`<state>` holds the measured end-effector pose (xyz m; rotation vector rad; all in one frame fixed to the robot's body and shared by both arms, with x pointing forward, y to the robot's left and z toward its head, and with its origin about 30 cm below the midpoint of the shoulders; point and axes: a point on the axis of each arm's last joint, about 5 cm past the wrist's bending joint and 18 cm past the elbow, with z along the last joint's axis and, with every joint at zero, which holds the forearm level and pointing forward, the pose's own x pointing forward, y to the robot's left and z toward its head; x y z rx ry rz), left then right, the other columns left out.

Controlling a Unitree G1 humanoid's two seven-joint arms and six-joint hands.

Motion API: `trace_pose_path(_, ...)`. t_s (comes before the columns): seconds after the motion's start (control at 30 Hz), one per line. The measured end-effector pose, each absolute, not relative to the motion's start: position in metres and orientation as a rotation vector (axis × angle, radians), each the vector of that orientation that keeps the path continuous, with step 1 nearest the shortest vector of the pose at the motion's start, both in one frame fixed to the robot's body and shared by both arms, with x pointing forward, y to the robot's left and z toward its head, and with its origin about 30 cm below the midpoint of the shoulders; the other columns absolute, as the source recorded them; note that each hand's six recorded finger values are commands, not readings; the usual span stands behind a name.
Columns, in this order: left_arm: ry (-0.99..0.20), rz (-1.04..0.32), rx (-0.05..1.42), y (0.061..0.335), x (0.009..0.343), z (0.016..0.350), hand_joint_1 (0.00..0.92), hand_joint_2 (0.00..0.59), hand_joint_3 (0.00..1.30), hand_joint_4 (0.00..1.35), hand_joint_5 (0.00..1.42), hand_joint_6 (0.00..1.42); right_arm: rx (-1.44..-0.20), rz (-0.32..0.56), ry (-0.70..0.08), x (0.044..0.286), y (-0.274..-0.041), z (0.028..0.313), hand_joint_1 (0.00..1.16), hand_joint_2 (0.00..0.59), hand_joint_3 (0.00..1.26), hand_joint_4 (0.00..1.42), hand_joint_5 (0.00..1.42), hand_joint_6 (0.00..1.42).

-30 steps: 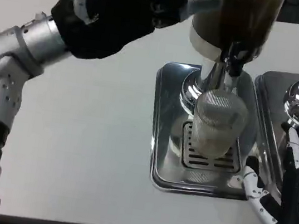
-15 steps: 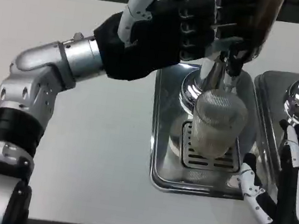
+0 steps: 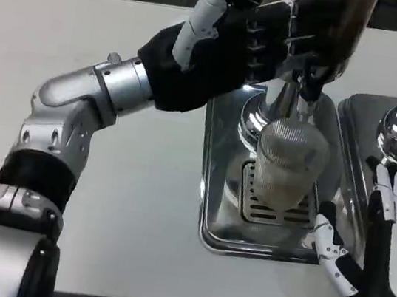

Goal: Grasp the cup under the faucet to collect the drink, then remove the cup.

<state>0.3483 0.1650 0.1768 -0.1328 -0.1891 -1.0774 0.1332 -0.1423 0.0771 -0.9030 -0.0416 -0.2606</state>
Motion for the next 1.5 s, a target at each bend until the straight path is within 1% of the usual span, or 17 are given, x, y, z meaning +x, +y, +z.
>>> trace_pose_path(0.23, -0.168, -1.062, -0.141, 0.162, 0.349, 0.171, 0.000, 0.027, 0.10, 0.00, 0.07, 0.02, -0.899, -0.259, -0.038, 0.132, -0.142, 0.076, 0.28, 0.445, 0.09, 0.00, 0.00, 0.00)
trace_pose_path(0.33, -0.154, -1.074, -0.116, 0.156, 0.349, 0.171, 0.000, 0.025, 0.11, 0.00, 0.08, 0.02, -0.897, -0.259, -0.037, 0.131, -0.142, 0.076, 0.28, 0.445, 0.09, 0.00, 0.00, 0.00)
trace_pose_path(0.43, -0.144, -1.084, -0.123, 0.151, 0.349, 0.169, 0.000, 0.025, 0.11, 0.00, 0.08, 0.03, -0.896, -0.259, -0.035, 0.131, -0.142, 0.076, 0.28, 0.444, 0.08, 0.00, 0.00, 0.00)
trace_pose_path(0.53, -0.147, -1.091, -0.092, 0.148, 0.350, 0.170, 0.000, 0.025, 0.12, 0.01, 0.09, 0.03, -0.894, -0.260, -0.021, 0.128, -0.142, 0.074, 0.28, 0.444, 0.08, 0.00, 0.00, 0.00)
trace_pose_path(0.7, -0.174, -1.091, -0.017, 0.145, 0.350, 0.174, 0.000, 0.025, 0.12, 0.01, 0.09, 0.04, -0.884, -0.263, -0.006, 0.124, -0.140, 0.073, 0.29, 0.450, 0.08, 0.00, 0.00, 0.00)
trace_pose_path(0.9, -0.241, -1.103, 0.153, 0.139, 0.350, 0.182, 0.000, 0.025, 0.12, 0.02, 0.09, 0.04, -0.876, -0.273, -0.003, 0.121, -0.139, 0.073, 0.29, 0.452, 0.09, 0.00, 0.00, 0.00)
trace_pose_path(1.0, -0.264, -1.101, 0.211, 0.138, 0.349, 0.183, 0.000, 0.025, 0.12, 0.02, 0.09, 0.03, -0.876, -0.276, -0.001, 0.120, -0.139, 0.073, 0.29, 0.453, 0.09, 0.00, 0.00, 0.00)
trace_pose_path(1.37, -0.328, -1.082, 0.375, 0.136, 0.346, 0.188, 0.000, 0.019, 0.12, 0.01, 0.08, 0.02, -0.875, -0.278, -0.007, 0.120, -0.140, 0.073, 0.30, 0.454, 0.09, 0.01, 0.00, 0.00)
trace_pose_path(1.5, -0.356, -1.071, 0.436, 0.136, 0.345, 0.189, 0.000, 0.026, 0.12, 0.00, 0.06, 0.01, -0.876, -0.280, -0.010, 0.120, -0.140, 0.074, 0.30, 0.454, 0.09, 0.01, 0.00, 0.00)
